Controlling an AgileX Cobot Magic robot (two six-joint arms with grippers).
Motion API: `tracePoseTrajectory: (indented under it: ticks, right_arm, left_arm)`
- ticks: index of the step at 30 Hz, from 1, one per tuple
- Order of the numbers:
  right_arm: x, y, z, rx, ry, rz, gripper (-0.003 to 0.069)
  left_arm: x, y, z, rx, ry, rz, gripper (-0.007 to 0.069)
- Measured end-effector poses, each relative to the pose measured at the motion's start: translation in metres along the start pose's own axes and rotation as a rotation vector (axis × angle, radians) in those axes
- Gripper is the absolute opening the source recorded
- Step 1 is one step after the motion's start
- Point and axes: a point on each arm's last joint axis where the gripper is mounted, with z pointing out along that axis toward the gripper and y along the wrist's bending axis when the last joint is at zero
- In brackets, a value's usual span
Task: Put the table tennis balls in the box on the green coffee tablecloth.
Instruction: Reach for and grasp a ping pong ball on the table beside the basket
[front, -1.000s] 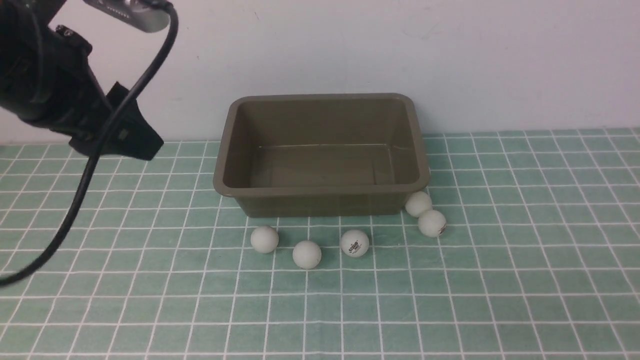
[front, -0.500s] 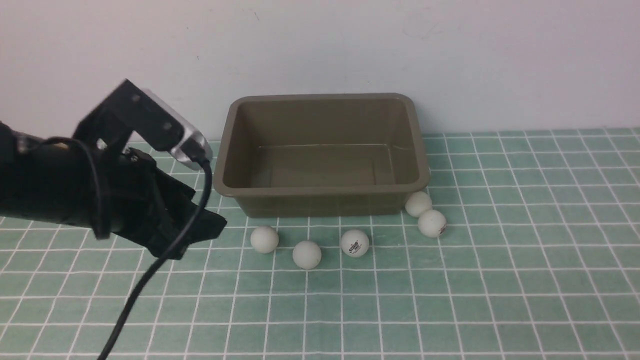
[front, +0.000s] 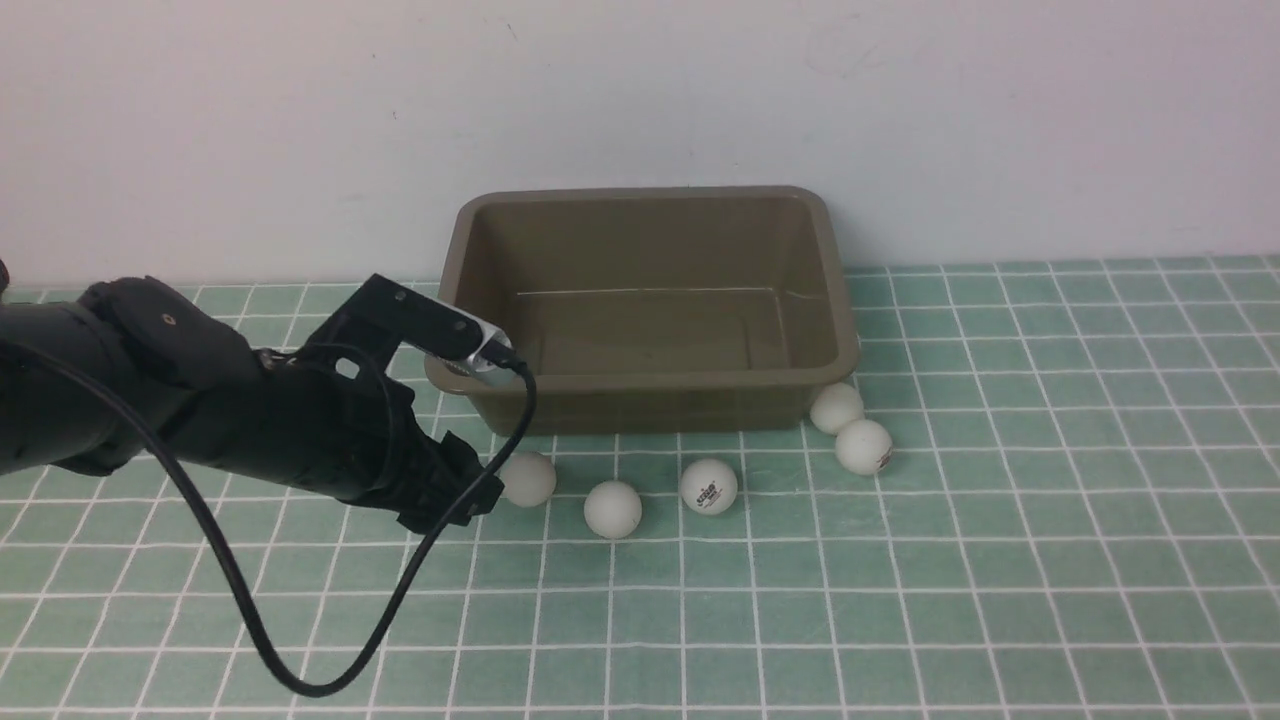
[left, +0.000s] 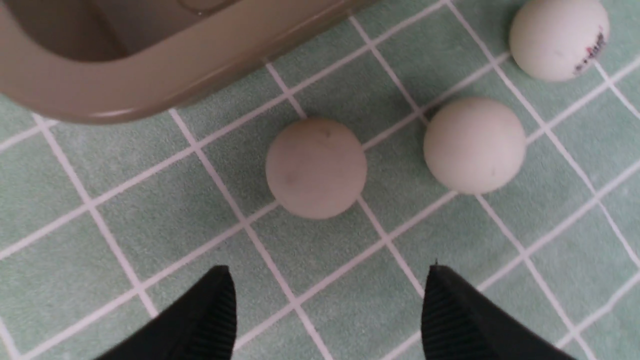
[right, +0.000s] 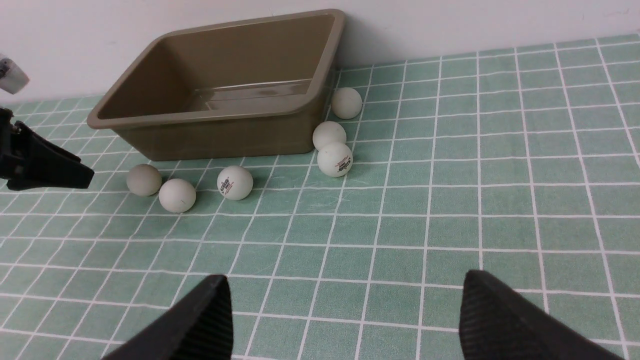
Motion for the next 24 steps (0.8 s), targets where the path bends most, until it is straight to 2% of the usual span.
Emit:
tracePoseTrajectory:
  ticks: [4, 12, 24]
  right_arm:
    - [0.000, 0.000, 0.000, 0.000, 0.000, 0.000, 0.0547]
    - [0.000, 0.000, 0.000, 0.000, 0.000, 0.000, 0.0547]
    - [-0.001, 0.000, 0.000, 0.002, -0.013, -0.002, 0.0547]
  left_arm:
    - [0.002, 0.002, 0.010, 0.012, -0.009, -0.094, 0.0450]
    - [-0.003, 0.003, 0.017, 0.037, -0.052, -0.155, 0.0450]
    - [0.001, -0.009, 0.041, 0.020, -0.040, -0.126, 0.0450]
